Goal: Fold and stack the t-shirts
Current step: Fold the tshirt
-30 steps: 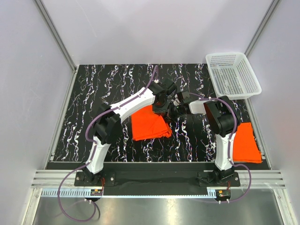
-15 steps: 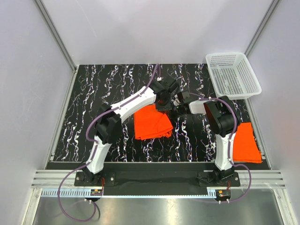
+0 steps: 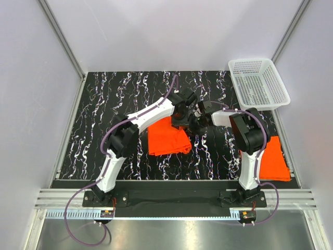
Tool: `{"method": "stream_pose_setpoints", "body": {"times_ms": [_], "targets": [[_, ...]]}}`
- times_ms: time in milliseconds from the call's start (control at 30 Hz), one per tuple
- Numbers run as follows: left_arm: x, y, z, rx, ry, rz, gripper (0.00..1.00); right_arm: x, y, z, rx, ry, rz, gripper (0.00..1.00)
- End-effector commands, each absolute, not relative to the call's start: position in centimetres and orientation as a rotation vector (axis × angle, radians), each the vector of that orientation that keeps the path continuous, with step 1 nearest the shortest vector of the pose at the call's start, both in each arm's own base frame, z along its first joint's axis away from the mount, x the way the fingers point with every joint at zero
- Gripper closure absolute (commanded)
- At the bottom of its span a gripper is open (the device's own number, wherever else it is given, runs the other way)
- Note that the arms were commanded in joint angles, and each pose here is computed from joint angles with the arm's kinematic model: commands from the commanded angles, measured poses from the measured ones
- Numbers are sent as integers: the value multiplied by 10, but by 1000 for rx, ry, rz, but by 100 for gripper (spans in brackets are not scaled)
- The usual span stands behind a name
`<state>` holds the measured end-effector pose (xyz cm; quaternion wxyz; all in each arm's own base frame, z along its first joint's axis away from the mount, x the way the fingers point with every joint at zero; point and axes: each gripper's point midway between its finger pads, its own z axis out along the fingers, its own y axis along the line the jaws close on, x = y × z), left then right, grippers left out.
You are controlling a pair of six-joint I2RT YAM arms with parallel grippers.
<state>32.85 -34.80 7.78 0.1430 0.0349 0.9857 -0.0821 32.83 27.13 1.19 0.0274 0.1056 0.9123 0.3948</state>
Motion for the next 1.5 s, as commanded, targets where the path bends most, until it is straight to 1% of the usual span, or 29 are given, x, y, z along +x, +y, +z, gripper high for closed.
{"method": "stream_pose_setpoints", "body": {"times_ms": [0, 67, 100, 133, 167, 200, 267, 300, 367, 400, 467, 500, 533, 567, 633, 667, 733, 767, 833, 867, 933, 967, 1000, 1033, 1067, 1233, 1300, 1333, 1467], "targets": [[332, -349, 117, 132, 2754, -341, 61, 331, 240, 16, 337, 2836, 1004, 88], [334, -352, 135, 140, 2708, -401, 52, 337, 230, 30, 349, 2811, 1009, 84], [332, -350, 152, 153, 2670, -433, 45, 338, 225, 33, 353, 2812, 998, 83], [333, -350, 163, 164, 2637, -457, 43, 339, 216, 37, 380, 2823, 982, 81], [334, -346, 172, 178, 2611, -462, 42, 344, 213, 48, 352, 2800, 985, 78], [332, -340, 190, 177, 2576, -484, 41, 345, 209, 52, 347, 2799, 979, 71], [333, -325, 215, 160, 2526, -516, 41, 346, 193, 63, 327, 2809, 918, 67], [331, -316, 211, 150, 2538, -514, 41, 344, 187, 65, 318, 2817, 888, 62], [332, -290, 225, 108, 2507, -541, 40, 333, 178, 73, 265, 2856, 837, 58], [325, -281, 208, 110, 2544, -558, 37, 327, 177, 76, 247, 2864, 841, 52], [323, -254, 206, 60, 2546, -601, 33, 308, 180, 83, 244, 2869, 908, 41], [316, -241, 179, 35, 2590, -593, 31, 301, 181, 84, 240, 2872, 936, 38], [315, -230, 173, -4, 2603, -662, 29, 287, 182, 83, 230, 2876, 963, 31], [303, -218, 152, -38, 2655, -673, 28, 278, 187, 85, 221, 2876, 1027, 29], [301, -208, 141, -87, 2662, -761, 27, 257, 194, 84, 181, 2854, 1114, 22], [290, -203, 125, -103, 2698, -777, 26, 249, 198, 84, 183, 2850, 1156, 21], [286, -207, 118, -100, 2685, -846, 26, 233, 203, 77, 145, 2846, 1186, 21], [277, -206, 106, -117, 2713, -857, 26, 229, 205, 75, 146, 2850, 1191, 22], [275, -210, 100, -122, 2698, -904, 26, 219, 211, 66, 170, 2858, 1226, 27], [268, -208, 88, -153, 2724, -908, 26, 217, 212, 62, 181, 2862, 1226, 37], [262, -212, 79, -194, 2730, -955, 26, 212, 219, 52, 198, 2877, 1237, 46], [261, -213, 77, -206, 2729, -964, 27, 210, 221, 49, 203, 2885, 1242, 57], [262, -214, 75, -217, 2723, -972, 28, 212, 226, 47, 193, 2867, 1251, 65], [261, -214, 73, -228, 2727, -975, 29, 207, 228, 41, 225, 2890, 1254, 69], [257, -213, 69, -247, 2741, -976, 30, 207, 231, 39, 239, 2890, 1264, 78], [243, -211, 50, -330, 2799, -949, 42, 217, 237, 24, 387, 2890, 1265, 92], [233, -216, 43, -341, 2822, -948, 46, 224, 239, 22, 432, 2876, 1260, 94], [230, -218, 41, -365, 2830, -944, 49, 230, 239, 20, 476, 2871, 1232, 95], [213, -230, 33, -387, 2857, -930, 61, 257, 239, 22, 537, 2819, 1161, 94]]}}
